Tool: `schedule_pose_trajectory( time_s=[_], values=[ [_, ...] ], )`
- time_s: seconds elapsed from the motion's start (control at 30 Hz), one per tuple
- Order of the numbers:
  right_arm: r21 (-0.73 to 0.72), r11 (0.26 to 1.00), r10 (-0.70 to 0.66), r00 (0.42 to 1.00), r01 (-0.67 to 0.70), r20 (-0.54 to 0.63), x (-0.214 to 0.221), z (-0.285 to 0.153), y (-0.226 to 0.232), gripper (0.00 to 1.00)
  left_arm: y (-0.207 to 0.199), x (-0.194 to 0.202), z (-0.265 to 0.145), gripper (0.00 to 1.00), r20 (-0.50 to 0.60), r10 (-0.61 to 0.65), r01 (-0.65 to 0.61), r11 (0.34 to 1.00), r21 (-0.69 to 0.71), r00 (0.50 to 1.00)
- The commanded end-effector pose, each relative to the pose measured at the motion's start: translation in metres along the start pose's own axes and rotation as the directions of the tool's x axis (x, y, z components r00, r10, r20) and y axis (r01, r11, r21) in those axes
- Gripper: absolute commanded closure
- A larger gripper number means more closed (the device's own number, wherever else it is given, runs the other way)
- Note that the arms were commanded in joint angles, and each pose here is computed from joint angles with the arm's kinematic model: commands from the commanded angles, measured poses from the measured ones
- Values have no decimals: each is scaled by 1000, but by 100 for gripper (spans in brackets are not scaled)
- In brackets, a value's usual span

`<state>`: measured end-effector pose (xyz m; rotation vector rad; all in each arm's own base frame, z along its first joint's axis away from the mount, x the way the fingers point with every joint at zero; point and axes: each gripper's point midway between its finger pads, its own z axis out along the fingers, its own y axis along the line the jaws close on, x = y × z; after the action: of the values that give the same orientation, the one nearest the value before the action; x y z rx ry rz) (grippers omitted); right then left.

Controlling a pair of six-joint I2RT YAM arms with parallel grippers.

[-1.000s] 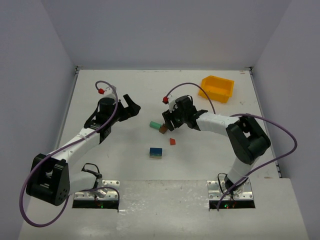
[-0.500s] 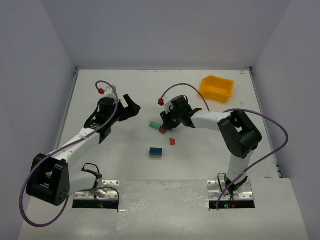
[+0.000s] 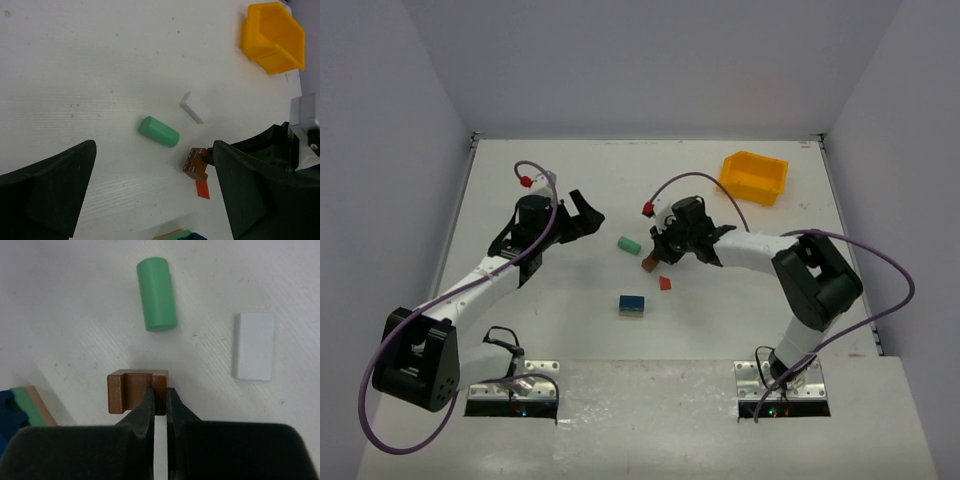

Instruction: Build the wood block tower

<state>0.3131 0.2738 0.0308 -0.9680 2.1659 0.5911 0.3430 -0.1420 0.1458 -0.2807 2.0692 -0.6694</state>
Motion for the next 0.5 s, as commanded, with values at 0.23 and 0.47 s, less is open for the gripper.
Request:
schedule_pose_trajectory(
  time_s=[0.23, 0.47],
  values=[
    [170, 919, -351, 541, 356, 765, -140, -142, 50, 100, -117, 8, -46, 0, -79, 99, -28, 779, 626, 992],
    [206, 855, -313, 156, 477, 937, -147, -237, 109, 100, -154, 20, -87, 0, -162, 103, 69, 598, 799, 981]
  ],
)
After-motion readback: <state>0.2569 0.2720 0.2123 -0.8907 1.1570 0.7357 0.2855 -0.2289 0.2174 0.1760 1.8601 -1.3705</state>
